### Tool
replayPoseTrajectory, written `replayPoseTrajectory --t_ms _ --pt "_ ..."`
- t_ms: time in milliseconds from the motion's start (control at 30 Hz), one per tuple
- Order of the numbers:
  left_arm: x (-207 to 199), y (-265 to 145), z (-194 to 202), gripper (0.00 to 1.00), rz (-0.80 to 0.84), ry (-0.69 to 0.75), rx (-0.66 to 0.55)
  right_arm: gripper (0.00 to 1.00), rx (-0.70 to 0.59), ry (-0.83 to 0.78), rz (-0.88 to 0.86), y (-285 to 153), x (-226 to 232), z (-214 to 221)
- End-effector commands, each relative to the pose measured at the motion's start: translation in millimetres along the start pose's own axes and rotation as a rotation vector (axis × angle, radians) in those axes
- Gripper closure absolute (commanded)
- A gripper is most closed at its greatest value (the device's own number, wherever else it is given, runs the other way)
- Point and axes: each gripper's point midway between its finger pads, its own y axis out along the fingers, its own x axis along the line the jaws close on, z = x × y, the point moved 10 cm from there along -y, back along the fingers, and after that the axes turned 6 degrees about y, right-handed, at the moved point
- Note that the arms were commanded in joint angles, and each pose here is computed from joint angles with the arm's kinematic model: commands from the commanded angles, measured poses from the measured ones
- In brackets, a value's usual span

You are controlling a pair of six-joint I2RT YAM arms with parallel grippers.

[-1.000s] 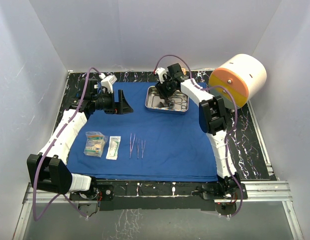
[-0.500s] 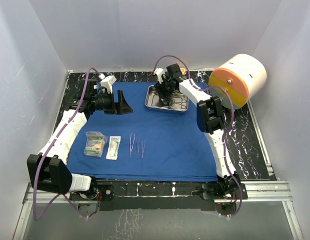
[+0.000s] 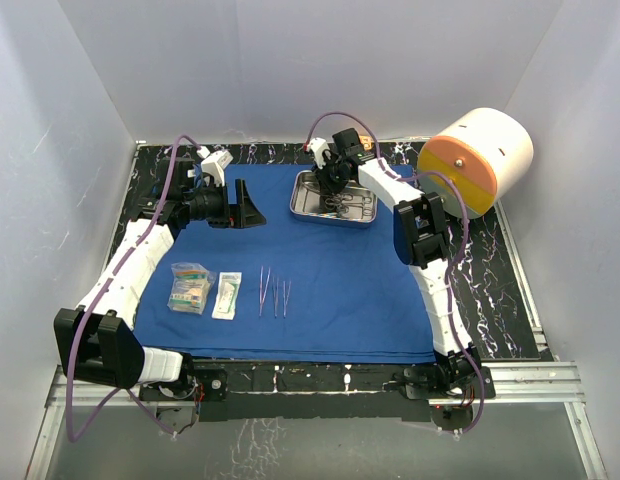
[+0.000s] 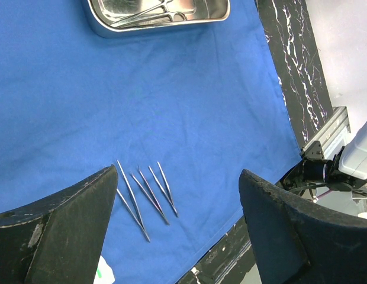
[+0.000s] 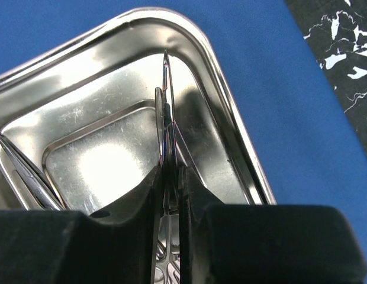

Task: Open and lay out the surgical kit
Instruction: Pick up the medical item from the container.

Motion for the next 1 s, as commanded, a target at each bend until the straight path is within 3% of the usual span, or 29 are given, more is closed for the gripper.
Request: replayPoseTrajectory --t_ms 0,100,967 --pt "-8 -11 -2 0.18 0.025 0.016 -0.033 0.95 0.023 0.016 0.019 -22 5 -6" --pt "-8 -11 -3 0.18 0.026 0.015 -0.032 1.00 0.002 0.027 0.025 -28 6 -14" --pt "-3 -8 -13 0.17 -0.021 0.015 -0.031 1.00 -0.219 0.052 0.073 -99 19 -80"
